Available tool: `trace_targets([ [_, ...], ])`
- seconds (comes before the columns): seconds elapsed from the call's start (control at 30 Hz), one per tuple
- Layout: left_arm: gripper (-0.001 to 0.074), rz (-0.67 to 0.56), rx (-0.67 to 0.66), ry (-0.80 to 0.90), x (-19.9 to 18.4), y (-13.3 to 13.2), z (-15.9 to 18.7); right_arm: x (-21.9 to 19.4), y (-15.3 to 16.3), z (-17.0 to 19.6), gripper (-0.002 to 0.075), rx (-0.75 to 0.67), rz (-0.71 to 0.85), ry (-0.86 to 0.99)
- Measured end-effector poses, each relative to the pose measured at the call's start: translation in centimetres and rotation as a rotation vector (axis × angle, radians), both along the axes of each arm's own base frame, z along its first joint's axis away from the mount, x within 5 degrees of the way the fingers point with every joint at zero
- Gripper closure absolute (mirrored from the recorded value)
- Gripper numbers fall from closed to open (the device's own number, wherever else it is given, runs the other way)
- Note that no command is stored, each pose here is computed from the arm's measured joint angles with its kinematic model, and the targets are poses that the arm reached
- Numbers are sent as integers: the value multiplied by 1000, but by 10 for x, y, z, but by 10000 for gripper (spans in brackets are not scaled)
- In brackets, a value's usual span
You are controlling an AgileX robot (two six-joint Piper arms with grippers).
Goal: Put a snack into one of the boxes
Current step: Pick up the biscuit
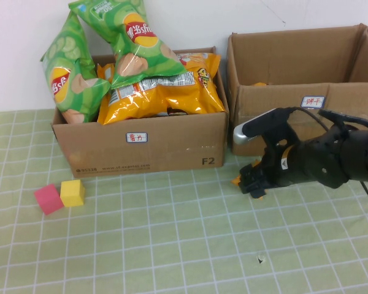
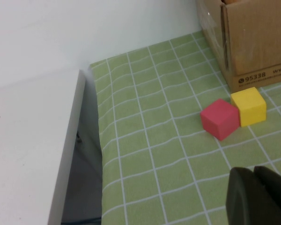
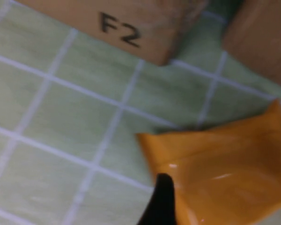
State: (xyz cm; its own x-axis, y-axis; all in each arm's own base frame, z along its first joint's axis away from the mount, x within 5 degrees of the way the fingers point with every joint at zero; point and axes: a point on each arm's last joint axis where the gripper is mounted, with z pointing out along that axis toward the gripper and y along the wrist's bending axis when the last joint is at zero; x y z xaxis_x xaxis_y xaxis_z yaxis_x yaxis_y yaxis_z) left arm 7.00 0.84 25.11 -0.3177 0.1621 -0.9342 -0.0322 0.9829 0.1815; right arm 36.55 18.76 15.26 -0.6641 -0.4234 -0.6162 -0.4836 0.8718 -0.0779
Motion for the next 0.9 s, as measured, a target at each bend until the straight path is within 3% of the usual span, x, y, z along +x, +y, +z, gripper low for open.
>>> trace_targets([
  [0.23, 737, 0, 2, -2, 0, 0, 0, 12, -18, -11, 109, -3, -58, 1],
  [0.6, 737, 0, 9, -2, 0, 0, 0, 22, -14, -15, 109, 244, -256, -5],
  [0.9, 737, -1, 10, -5, 0, 0, 1, 19, -17, -19, 109, 218, -290, 42],
])
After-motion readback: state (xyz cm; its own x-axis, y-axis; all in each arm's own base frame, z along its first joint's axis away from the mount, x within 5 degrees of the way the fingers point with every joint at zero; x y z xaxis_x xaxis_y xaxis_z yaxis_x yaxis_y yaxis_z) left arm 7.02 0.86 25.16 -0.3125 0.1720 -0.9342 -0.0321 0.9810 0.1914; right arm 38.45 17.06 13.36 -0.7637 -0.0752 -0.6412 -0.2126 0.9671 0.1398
